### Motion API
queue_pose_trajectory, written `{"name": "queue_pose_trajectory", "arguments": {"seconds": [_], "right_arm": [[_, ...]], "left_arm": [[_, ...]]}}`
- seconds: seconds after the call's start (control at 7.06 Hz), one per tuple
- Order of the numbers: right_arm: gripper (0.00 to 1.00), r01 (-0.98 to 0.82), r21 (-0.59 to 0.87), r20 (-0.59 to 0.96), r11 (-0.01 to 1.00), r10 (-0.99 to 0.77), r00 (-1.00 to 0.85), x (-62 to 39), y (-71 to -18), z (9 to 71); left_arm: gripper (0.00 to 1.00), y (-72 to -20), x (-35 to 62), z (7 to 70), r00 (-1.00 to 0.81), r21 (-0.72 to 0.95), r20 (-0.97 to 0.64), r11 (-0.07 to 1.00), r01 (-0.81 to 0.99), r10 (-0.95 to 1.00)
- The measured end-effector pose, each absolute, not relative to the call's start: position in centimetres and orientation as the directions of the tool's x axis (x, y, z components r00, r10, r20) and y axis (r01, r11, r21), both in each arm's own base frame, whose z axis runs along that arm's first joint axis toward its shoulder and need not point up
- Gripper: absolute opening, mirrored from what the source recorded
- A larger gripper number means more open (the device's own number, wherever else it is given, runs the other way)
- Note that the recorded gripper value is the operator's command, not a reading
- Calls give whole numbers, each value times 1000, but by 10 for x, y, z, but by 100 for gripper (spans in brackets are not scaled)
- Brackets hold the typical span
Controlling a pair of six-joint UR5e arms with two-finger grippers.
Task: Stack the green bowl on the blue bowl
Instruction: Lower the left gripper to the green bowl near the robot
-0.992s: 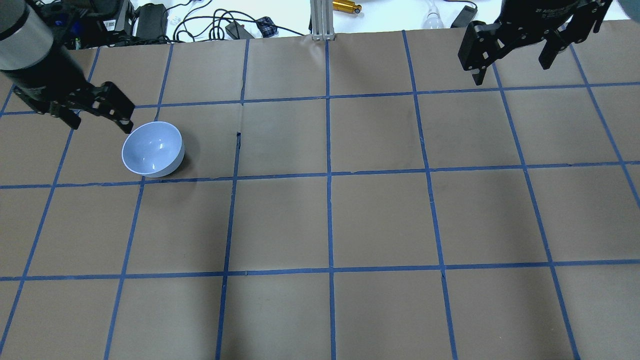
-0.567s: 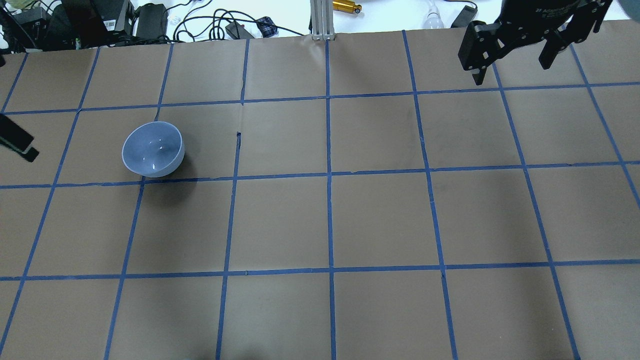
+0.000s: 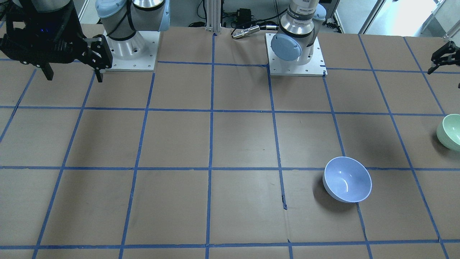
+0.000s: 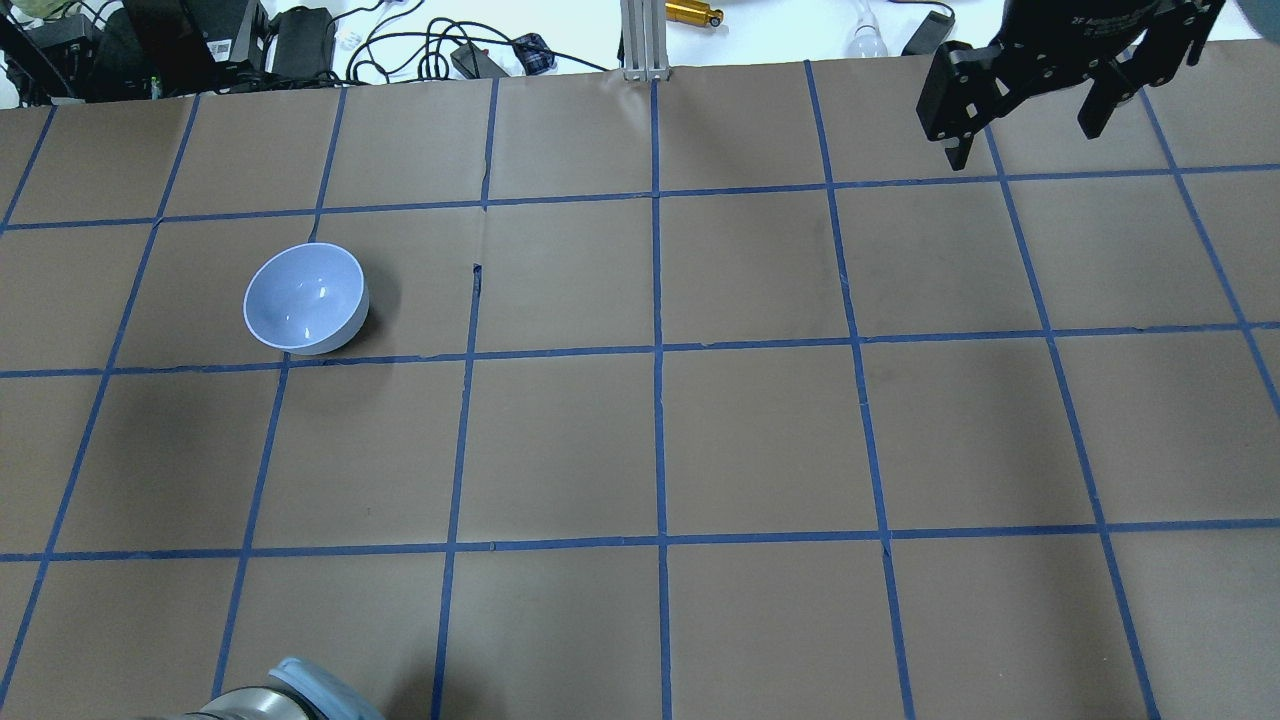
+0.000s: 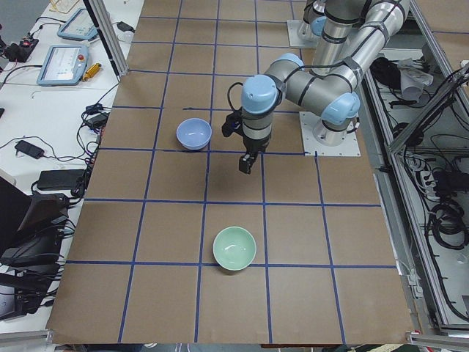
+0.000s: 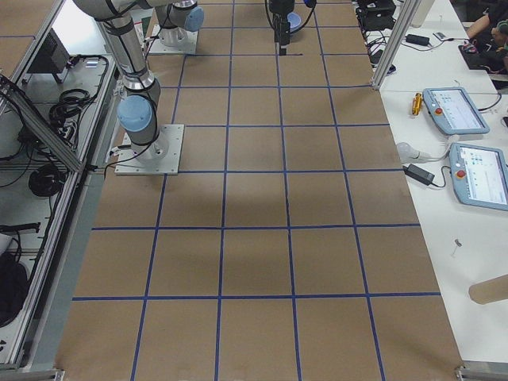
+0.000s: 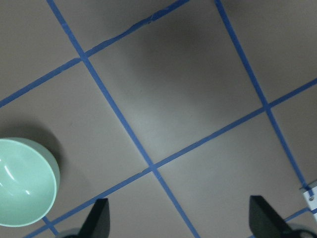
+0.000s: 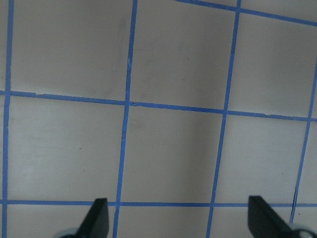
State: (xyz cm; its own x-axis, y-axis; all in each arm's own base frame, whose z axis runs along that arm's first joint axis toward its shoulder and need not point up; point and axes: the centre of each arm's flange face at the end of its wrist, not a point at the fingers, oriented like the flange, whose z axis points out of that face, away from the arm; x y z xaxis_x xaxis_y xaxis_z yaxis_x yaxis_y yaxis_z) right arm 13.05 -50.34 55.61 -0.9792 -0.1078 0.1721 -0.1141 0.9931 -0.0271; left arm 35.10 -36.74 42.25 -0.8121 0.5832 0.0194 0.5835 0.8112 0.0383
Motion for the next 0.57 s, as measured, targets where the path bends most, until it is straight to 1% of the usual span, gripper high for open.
{"name": "queue_pose_trajectory", "arguments": {"seconds": [0.28, 0.57], "right_arm": [[100, -114, -27, 172, 993, -107, -979, 130, -503, 556], [100, -114, -27, 172, 993, -108, -979, 130, -503, 556]], "left_arm": [[100, -330, 416, 393, -705, 28, -31, 706, 708, 709], [100, -308, 462, 357, -569, 7, -57, 570, 821, 820]]}}
